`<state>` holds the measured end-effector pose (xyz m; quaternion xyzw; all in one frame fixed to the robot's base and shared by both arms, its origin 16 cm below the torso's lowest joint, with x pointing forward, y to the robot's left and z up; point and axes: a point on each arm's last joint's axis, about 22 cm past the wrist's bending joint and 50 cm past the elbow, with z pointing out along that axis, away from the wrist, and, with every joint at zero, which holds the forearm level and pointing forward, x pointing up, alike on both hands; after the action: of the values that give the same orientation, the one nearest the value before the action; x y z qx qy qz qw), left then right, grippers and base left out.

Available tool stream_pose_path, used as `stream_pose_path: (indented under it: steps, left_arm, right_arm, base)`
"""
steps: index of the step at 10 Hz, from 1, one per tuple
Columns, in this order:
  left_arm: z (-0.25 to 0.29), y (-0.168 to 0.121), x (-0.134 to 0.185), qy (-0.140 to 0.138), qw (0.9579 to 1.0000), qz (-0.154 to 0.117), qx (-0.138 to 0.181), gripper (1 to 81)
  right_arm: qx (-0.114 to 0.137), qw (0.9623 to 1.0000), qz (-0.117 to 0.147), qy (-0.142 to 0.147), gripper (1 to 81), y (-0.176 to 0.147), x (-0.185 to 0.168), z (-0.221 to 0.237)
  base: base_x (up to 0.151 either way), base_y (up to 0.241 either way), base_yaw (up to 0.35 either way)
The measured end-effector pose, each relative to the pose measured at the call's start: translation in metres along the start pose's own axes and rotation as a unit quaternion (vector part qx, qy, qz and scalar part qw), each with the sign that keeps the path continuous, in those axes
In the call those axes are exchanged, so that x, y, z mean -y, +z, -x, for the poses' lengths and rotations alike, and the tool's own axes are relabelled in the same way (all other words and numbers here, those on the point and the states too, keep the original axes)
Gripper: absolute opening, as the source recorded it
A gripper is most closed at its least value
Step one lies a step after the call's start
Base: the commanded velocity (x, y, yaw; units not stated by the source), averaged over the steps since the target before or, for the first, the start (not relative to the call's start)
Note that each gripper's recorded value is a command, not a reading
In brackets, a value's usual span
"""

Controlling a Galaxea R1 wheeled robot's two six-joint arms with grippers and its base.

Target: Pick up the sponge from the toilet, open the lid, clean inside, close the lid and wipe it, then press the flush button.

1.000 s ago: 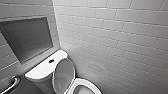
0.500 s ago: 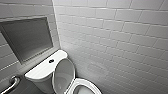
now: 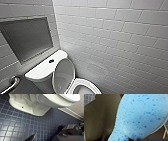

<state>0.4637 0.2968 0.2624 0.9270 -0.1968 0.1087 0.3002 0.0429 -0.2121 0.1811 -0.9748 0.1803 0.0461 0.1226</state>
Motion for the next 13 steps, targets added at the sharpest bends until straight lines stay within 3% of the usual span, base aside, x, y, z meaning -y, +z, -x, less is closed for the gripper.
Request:
stream_pose_path:
  steps: [2, 5, 6, 10, 13]
  left_arm:
    - [0.039, 0.014, -0.003, 0.01, 0.9992, -0.008, 0.039, 81.1]
    - [0.089, 0.019, 0.014, 0.012, 0.9946, -0.057, 0.086, 81.1]
    - [0.098, 0.025, 0.01, 0.013, 0.9934, -0.061, 0.096, 81.1]
    - [0.144, 0.031, -0.027, 0.007, 0.9907, -0.018, 0.135, 81.1]
    - [0.153, 0.018, -0.046, 0.016, 0.9879, -0.008, 0.154, 81.1]
  right_arm:
    - [0.0, 1.0, 0.001, -0.001, 1.0, 0.0, -0.001, 0.0]
    - [0.002, 1.0, -0.001, -0.002, 1.0, 0.001, 0.003, 0.0]
    - [0.001, 1.0, -0.001, -0.002, 1.0, 0.001, 0.004, -0.001]
    - [0.001, 1.0, -0.001, -0.002, 1.0, 0.0, 0.004, 0.0]
    - [-0.016, 0.9998, -0.013, -0.001, 1.0, -0.021, 0.027, -0.008]
  base:
    - [0.0, 0.0, 0.0]
    - [0.0, 0.0, 0.0]
    - [0.0, 0.0, 0.0]
    - [0.0, 0.0, 0.0]
    - [0.0, 0.0, 0.0]
